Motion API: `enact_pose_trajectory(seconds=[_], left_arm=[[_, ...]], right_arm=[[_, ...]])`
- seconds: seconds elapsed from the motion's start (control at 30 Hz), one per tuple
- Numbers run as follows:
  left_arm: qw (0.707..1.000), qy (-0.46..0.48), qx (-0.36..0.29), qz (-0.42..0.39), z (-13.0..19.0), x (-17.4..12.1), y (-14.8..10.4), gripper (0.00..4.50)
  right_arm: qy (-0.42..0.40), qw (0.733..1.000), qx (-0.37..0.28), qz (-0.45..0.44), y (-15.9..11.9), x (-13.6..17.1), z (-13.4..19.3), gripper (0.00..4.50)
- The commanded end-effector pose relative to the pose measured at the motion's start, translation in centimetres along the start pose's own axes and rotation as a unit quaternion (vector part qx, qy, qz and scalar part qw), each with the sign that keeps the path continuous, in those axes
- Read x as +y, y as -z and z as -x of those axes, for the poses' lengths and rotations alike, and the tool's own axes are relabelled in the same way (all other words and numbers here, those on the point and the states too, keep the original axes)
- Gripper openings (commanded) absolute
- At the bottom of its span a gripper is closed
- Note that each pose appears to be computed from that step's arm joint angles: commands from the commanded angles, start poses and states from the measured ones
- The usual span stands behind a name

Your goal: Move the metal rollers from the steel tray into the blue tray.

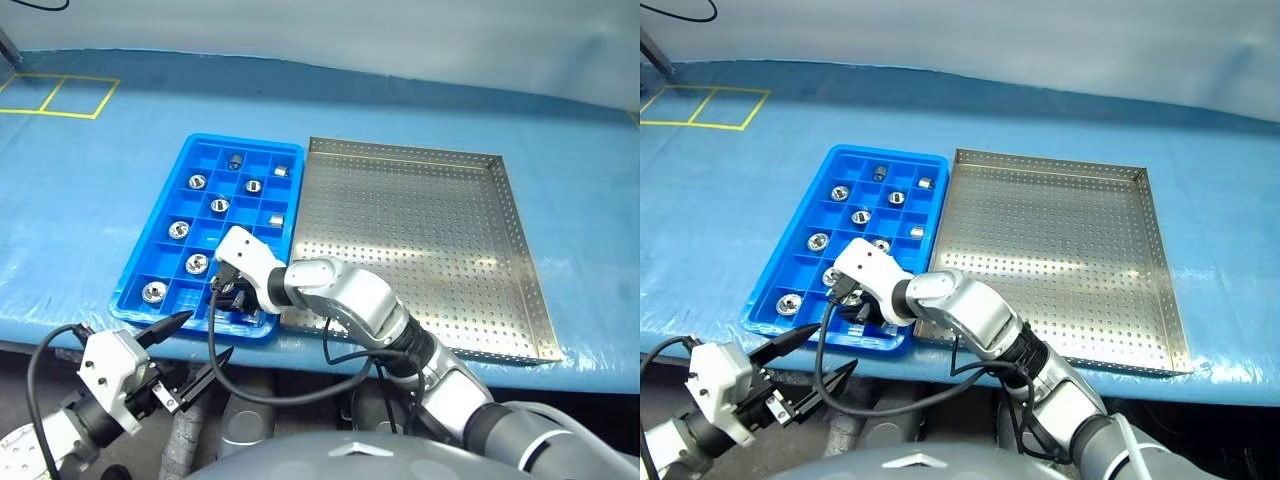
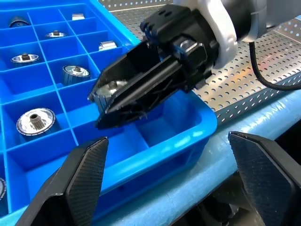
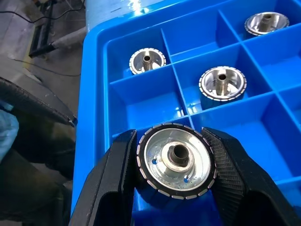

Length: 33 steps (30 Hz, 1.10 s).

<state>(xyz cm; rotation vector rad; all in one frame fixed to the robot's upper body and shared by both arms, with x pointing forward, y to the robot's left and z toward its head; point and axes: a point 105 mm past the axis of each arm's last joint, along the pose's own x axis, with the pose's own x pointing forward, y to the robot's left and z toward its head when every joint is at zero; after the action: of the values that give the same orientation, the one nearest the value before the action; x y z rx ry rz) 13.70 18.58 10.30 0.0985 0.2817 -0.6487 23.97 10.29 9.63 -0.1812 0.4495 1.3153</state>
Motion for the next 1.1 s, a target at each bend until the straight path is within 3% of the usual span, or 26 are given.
enact_pose_trajectory(seconds=[0.03,0.37,0.53,0.63,0.77,0.9,1.1], left_arm=[[1.0,-0.007,-0.011,-0.014,0.1,0.1,-0.5,4.5],[1.0,0.005,-0.016,-0.014,0.2,-0.2,-0.7,4.5],[1.0,0.013,-0.017,-0.015,0.3,-0.3,-0.7,4.5],[0.999,0.02,-0.023,-0.019,0.2,-0.3,-0.8,4.5],[0.998,0.039,-0.044,-0.029,-0.2,-0.5,-1.7,4.5],[0.994,0.065,-0.081,-0.033,-1.9,-0.5,-2.7,4.5],[0.978,0.109,-0.175,-0.025,-4.0,-0.4,-5.9,4.5]], right_arm=[[-0.026,0.999,-0.022,0.011,-1.0,1.3,-0.5,1.82],[-0.028,1.0,-0.01,0.01,0.2,1.6,-1.3,1.82],[-0.015,1.0,-0.01,-0.002,0.4,0.8,-1.2,3.36],[-0.004,1.0,-0.022,-0.003,-0.1,0.4,-0.8,3.51],[0.014,0.997,-0.074,0.001,-1.9,-0.5,0.9,3.51],[0.113,0.982,-0.154,0.002,-3.9,-3.7,4.8,3.51],[0.266,0.944,-0.194,0.019,-2.8,-7.5,10.4,3.51]])
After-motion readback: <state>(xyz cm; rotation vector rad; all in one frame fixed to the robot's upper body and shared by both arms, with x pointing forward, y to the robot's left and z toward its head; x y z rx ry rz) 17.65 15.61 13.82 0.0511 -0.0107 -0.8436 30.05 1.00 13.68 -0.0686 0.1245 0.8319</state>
